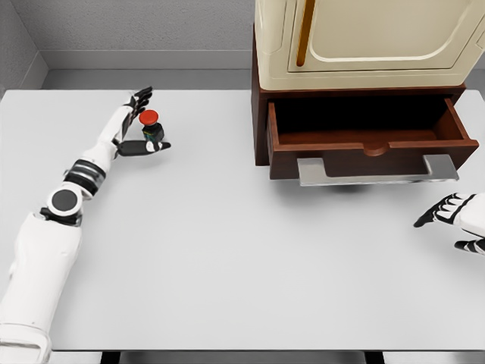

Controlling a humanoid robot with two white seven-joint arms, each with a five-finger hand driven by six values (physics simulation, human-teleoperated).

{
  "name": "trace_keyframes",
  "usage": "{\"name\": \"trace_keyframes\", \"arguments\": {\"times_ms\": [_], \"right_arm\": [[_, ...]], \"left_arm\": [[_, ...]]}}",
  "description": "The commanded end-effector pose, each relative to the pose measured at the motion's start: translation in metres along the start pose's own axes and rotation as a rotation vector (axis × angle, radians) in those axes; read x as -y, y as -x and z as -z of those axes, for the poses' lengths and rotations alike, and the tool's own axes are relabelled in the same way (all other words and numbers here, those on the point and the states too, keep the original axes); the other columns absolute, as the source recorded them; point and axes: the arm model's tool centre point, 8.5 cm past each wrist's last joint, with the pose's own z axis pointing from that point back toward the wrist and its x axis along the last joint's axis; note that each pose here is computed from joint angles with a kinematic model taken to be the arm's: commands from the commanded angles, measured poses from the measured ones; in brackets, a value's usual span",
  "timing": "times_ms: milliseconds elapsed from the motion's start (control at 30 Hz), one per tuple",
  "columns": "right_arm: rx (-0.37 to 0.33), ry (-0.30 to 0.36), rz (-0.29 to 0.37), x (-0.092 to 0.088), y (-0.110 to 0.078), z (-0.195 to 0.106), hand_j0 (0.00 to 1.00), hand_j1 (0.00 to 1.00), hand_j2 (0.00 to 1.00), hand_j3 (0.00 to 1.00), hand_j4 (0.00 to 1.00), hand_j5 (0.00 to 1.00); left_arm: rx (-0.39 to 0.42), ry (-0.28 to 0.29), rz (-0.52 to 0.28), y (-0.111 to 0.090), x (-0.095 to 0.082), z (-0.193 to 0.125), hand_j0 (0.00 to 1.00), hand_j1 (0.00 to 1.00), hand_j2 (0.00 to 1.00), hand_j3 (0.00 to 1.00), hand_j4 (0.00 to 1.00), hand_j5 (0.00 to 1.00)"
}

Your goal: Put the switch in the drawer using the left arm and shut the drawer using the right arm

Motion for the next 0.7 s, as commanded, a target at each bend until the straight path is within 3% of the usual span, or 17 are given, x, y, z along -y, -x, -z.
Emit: {"name": "trace_keyframes", "arguments": {"times_ms": [0, 133, 233, 400, 667], "right_arm": [[-0.002, 0.006, 0.003, 0.002, 0.001, -0.001, 0.74, 0.74, 0.74, 0.74, 0.74, 0.74], [-0.003, 0.007, 0.004, 0.001, 0.001, -0.001, 0.75, 0.75, 0.75, 0.75, 0.75, 0.75], [-0.003, 0.008, 0.005, 0.002, 0.001, -0.001, 0.75, 0.75, 0.75, 0.75, 0.75, 0.75], [0.011, 0.012, 0.0, 0.004, -0.003, 0.001, 0.58, 0.58, 0.58, 0.58, 0.58, 0.58], [0.012, 0.021, 0.004, 0.005, -0.003, 0.001, 0.57, 0.57, 0.57, 0.57, 0.57, 0.57]], "left_arm": [[0.0, 0.003, -0.011, 0.007, 0.005, -0.002, 1.0, 1.0, 1.0, 1.0, 1.0, 1.0], [0.007, 0.001, -0.009, 0.012, 0.003, -0.002, 0.91, 0.91, 0.91, 0.91, 0.91, 0.91], [0.007, -0.003, -0.009, 0.013, 0.002, -0.002, 0.79, 0.79, 0.79, 0.79, 0.79, 0.79], [0.013, -0.015, -0.008, 0.013, -0.004, -0.004, 0.79, 0.79, 0.79, 0.79, 0.79, 0.79], [0.0, -0.013, -0.013, 0.017, -0.002, -0.004, 0.73, 0.73, 0.73, 0.73, 0.73, 0.73]]}}
